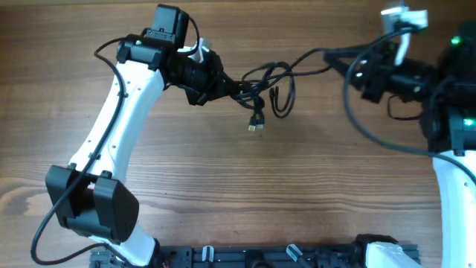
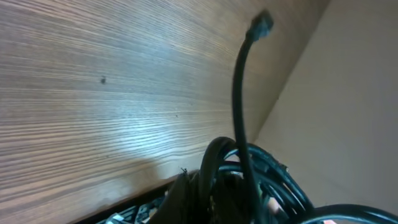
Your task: Untangle cables
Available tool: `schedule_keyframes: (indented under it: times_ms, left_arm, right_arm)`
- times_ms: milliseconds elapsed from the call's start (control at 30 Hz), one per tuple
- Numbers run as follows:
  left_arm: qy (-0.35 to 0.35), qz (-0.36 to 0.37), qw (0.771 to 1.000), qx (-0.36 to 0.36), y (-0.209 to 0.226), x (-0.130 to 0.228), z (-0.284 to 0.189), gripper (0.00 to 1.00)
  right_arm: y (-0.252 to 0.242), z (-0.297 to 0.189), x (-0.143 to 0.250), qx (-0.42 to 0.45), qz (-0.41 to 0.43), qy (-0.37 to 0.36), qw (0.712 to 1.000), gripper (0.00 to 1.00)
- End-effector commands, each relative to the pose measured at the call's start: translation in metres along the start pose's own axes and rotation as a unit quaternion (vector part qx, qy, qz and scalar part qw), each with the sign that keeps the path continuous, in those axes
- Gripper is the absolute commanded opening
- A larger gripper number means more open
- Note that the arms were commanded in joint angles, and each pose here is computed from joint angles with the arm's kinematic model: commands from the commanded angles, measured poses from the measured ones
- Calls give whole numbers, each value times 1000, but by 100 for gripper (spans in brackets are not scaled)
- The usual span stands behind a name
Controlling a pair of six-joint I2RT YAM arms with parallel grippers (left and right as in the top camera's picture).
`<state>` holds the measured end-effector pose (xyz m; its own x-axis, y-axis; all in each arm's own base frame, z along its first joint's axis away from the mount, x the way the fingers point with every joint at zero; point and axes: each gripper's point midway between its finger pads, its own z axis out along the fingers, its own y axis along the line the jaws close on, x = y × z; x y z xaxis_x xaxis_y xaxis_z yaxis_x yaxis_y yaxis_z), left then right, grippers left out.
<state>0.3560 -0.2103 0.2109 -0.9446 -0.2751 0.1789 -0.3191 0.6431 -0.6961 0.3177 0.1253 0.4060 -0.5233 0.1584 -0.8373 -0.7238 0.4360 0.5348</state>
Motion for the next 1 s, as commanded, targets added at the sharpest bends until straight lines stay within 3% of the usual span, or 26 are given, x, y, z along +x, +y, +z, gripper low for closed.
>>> schedule_keyframes:
  times_ms: [0,133,200,333,400,433,633,733,900,967]
  left_arm:
    - [-81,-37,988,-129,67,-42,-2,4]
    - [-85,-37,987,-133,68,-43,-2,4]
    - [-89,-36,986,-138,70,-45,-3,4]
    - [-94,-34,985,-138,69,-47,-3,4]
    - [-97,-35,985,-136,69,-48,-3,4]
    - [-97,-42,985,-135,69,-48,-3,4]
    - [-126,-160,969,-138,75,-51,-6,4]
    - [-142,-227,953,-140,79,-52,-7,4]
    - [-141,-216,956,-142,79,-52,-8,5]
    - [-129,-131,971,-151,78,-53,-8,5]
  right_arm:
    - [30,-40,-36,14,-28,-54,998,4]
    - [19,-43,-39,33,-18,-62,997,5]
    - [14,-37,-35,28,8,-53,998,12]
    - [6,-17,-18,8,57,-19,998,59]
    - [3,-2,-8,-4,80,3,997,74]
    - [1,3,-5,-3,88,8,996,76]
    - [-35,49,48,113,190,74,973,78]
    - [-46,75,80,166,193,119,960,78]
    - [-53,121,130,183,202,191,943,77]
    - [-55,135,149,171,177,225,943,72]
